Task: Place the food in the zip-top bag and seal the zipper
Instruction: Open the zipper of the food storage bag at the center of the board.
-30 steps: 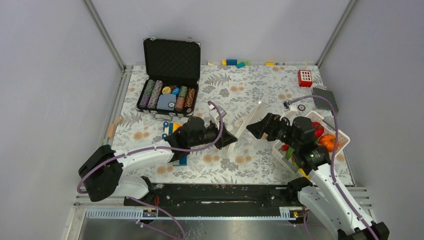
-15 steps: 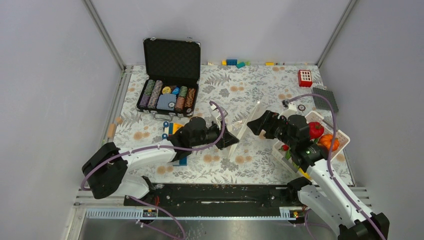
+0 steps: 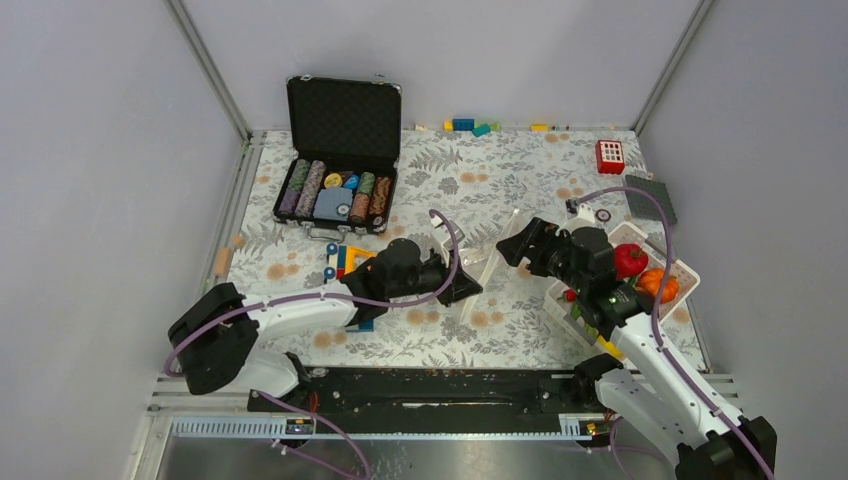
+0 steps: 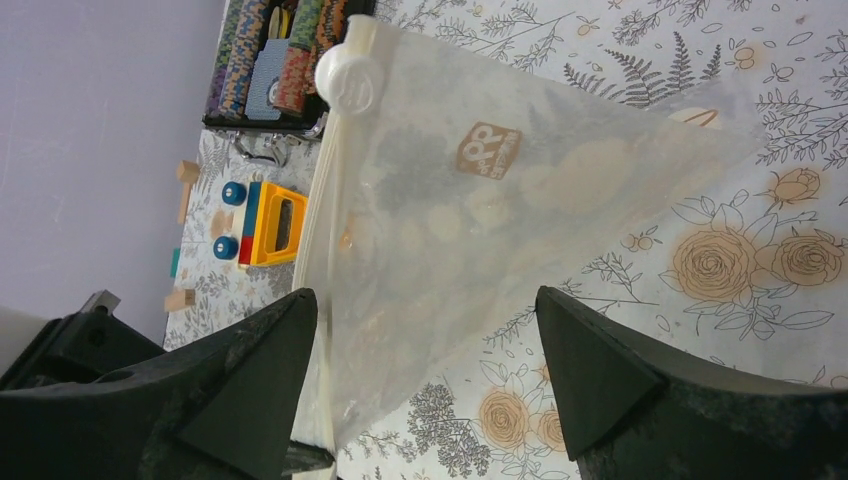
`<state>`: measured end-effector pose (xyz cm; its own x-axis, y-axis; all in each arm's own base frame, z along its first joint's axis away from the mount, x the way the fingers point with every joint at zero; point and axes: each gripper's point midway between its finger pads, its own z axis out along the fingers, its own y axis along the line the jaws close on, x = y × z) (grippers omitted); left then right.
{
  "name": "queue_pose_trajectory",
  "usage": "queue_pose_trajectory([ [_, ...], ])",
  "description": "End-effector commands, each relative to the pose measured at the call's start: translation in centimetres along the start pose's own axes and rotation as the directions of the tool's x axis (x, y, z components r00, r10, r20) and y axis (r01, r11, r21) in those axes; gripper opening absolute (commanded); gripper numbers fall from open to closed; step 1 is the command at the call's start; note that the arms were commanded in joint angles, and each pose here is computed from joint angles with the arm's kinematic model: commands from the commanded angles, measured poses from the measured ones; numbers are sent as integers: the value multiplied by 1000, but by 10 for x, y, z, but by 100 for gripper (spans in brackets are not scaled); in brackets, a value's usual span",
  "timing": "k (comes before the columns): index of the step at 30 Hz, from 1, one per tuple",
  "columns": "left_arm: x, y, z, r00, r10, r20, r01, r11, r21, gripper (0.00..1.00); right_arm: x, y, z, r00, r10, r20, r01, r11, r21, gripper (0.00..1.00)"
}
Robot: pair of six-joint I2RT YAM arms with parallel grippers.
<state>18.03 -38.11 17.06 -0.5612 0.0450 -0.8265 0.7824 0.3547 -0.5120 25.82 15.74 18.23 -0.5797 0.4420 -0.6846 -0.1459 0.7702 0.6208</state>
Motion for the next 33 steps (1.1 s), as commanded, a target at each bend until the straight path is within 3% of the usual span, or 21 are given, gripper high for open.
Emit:
queue_pose_trajectory([
  [1, -17, -10, 10, 997, 70, 41, -70, 998, 1, 0, -20, 16, -4, 998, 8, 59, -6, 1000, -30, 88],
  [12, -12, -5, 15, 997, 77, 31, -76, 996, -44, 0, -3, -7, -4, 1000, 17, 3, -17, 997, 74, 84],
  [20, -11, -1, 20, 998, 59, 16, -57, 996, -66, 0, -10, 11, -21, 999, -2, 36, 3, 1000, -14, 86],
  [33, -12, -6, 22, 999, 43, 12, -42, 997, -58, 0, 15, -1, -12, 998, -2, -70, 3, 1000, 12, 80],
])
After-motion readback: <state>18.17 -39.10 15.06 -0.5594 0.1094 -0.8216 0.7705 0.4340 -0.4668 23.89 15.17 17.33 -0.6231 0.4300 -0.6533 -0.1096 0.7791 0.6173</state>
